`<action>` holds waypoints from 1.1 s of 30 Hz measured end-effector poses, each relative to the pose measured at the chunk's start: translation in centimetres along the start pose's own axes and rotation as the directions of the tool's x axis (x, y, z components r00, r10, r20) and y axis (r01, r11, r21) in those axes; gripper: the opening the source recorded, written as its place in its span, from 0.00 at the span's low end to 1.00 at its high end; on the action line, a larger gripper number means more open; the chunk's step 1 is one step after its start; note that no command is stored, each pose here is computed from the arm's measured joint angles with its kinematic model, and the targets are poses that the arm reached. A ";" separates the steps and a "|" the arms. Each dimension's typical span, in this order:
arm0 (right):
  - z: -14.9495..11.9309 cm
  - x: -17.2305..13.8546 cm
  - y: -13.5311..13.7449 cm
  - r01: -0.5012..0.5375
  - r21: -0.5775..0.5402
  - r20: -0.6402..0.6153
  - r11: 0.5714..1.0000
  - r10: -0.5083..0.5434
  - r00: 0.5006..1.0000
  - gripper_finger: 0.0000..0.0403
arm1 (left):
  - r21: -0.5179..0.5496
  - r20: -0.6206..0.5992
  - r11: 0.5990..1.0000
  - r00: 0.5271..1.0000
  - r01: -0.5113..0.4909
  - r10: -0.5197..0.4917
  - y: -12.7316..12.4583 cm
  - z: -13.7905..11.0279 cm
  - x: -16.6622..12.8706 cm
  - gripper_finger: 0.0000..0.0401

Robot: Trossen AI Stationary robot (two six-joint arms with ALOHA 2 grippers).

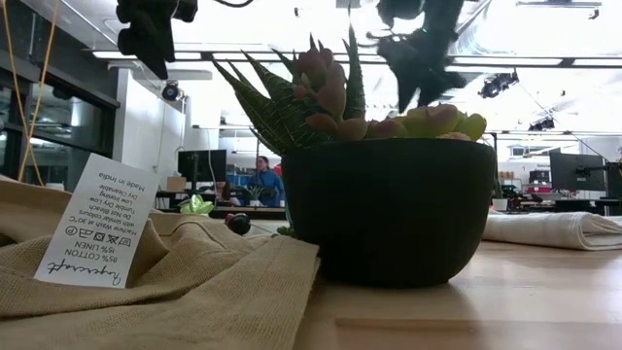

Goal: Pick and placing Produce into tupperware
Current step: Put the yellow corn into the green basket

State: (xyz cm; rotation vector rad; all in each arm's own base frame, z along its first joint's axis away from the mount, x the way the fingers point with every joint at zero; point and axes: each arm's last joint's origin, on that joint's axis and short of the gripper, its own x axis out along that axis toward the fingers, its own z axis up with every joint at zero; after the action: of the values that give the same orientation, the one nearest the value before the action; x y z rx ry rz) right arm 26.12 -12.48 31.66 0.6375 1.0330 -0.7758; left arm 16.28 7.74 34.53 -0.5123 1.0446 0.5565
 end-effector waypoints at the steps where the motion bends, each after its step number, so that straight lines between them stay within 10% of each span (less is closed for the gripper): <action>1: -0.1 0.2 -0.5 0.003 0.034 -0.009 0.999 -0.003 1.000 0.44 | 0.000 0.000 1.000 1.000 0.000 0.000 0.0 0.0 0.0 0.62; 18: 2.3 1.9 -8.2 0.023 0.480 -0.013 0.877 -0.020 1.000 0.44 | 0.000 0.003 1.000 1.000 0.001 -0.001 0.0 0.0 0.0 0.62; 33: 4.1 7.4 -8.1 0.062 0.733 -0.075 0.677 -0.010 0.997 0.44 | 0.050 0.079 0.998 0.996 -0.040 0.036 0.0 0.6 0.0 0.62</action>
State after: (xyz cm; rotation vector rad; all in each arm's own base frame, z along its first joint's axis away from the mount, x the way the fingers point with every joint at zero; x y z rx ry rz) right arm 23.82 -22.27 25.56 1.3525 0.7590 -1.2327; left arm 16.70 8.14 34.83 -0.4230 0.9937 0.5773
